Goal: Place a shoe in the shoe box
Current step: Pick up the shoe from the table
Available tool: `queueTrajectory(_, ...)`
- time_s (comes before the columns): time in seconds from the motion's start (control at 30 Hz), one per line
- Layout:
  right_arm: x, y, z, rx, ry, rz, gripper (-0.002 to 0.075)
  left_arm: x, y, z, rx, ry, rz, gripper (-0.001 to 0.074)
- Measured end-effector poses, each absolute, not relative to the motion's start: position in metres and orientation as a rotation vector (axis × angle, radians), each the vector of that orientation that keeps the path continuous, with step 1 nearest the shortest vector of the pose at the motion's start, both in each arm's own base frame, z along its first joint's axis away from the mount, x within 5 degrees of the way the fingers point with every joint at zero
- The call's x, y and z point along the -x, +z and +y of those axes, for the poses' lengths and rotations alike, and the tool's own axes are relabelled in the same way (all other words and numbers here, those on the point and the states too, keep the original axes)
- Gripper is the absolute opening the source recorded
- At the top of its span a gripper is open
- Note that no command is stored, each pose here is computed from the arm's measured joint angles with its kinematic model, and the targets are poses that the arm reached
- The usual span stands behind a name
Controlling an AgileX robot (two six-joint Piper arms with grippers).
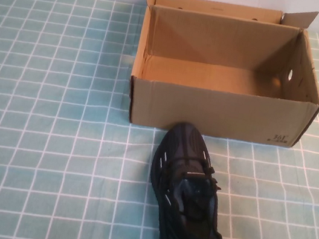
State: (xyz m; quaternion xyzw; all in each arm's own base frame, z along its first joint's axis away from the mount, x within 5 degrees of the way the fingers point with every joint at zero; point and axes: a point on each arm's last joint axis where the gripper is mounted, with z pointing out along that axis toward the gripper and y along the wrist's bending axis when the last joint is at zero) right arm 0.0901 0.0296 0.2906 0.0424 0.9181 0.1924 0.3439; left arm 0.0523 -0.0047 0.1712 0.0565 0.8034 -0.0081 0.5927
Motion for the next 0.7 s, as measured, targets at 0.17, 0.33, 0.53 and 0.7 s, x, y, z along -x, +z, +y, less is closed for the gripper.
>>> queueTrajectory(0.17,-0.127,0.297,0.033,0.101,0.489,2.568,-0.0007,-0.052,0.171,-0.005,-0.131,-0.019,1.868,-0.0004)
queueTrajectory(0.33,-0.168,0.299,0.051,0.283,0.568,2.641,-0.0006,-0.052,0.171,-0.005,-0.131,-0.019,1.868,-0.0004)
queueTrajectory(0.53,-0.199,0.31,0.114,0.684,0.519,2.603,-0.0006,-0.052,0.171,-0.005,-0.131,-0.019,1.868,-0.0004)
queueTrajectory(0.7,-0.204,0.315,0.173,1.069,0.399,2.478,-0.0006,-0.052,0.171,-0.005,-0.131,-0.019,1.868,-0.0004)
